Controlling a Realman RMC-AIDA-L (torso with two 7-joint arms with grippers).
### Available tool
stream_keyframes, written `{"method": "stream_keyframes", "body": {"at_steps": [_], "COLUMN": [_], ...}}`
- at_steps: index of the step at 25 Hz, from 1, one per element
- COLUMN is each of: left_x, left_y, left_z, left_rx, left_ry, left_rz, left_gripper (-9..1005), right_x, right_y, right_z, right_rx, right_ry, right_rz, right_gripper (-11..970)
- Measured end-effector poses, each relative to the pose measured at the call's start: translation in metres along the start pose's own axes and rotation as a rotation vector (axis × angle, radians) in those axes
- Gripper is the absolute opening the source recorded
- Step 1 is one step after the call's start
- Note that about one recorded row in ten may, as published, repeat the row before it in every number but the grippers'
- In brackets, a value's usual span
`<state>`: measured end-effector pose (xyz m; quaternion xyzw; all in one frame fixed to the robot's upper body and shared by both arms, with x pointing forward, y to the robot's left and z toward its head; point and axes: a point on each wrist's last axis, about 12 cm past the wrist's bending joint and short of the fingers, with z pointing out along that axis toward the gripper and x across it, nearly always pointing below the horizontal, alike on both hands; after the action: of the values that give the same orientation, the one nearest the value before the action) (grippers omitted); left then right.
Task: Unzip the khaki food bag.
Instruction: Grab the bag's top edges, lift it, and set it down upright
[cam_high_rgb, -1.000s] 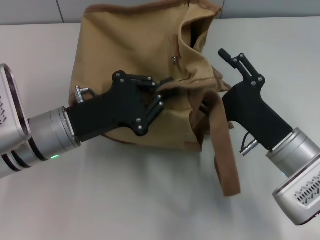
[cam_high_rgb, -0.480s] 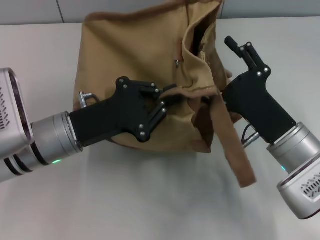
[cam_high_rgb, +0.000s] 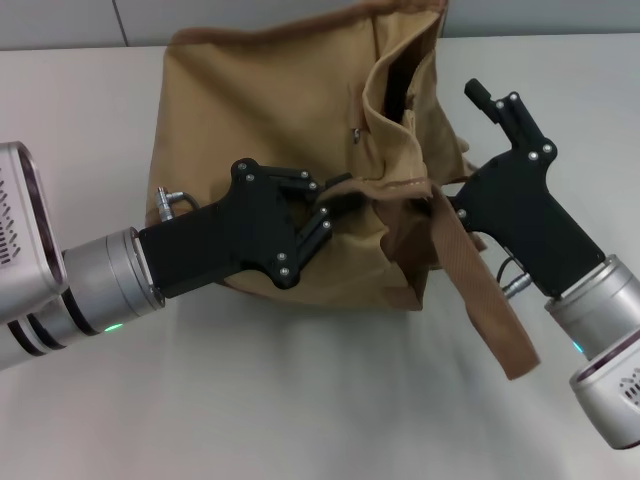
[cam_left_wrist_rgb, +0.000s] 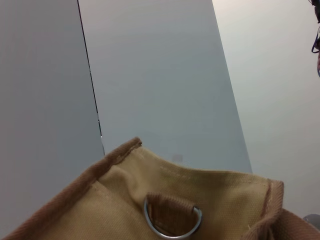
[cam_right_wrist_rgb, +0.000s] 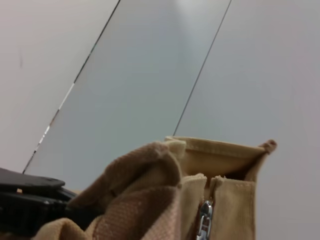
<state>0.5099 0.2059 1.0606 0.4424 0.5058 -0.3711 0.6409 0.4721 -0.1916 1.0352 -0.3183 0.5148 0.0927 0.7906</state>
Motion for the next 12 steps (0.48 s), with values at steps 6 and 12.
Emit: {"method": "stream_keyframes", "body": {"at_steps": [6,12], "left_x": [0.0006,0.0005], "left_y": [0.0006,0.0010], "left_z": [0.0002,0.0017], "left_rx": [-0.002,0.003], "left_ry": [0.006,0.008], "left_rz": [0.001,0.002], "left_gripper": [92,94], "right_x": [0.0011,-0.0002], "right_y": [-0.0003,-0.0016], "right_z": [-0.0100,-0.0106], "right_rx": [0.025,0.052], "right_ry": [0.016,0.010], "right_rz": [0.003,0.009], "right_gripper": [826,821]}}
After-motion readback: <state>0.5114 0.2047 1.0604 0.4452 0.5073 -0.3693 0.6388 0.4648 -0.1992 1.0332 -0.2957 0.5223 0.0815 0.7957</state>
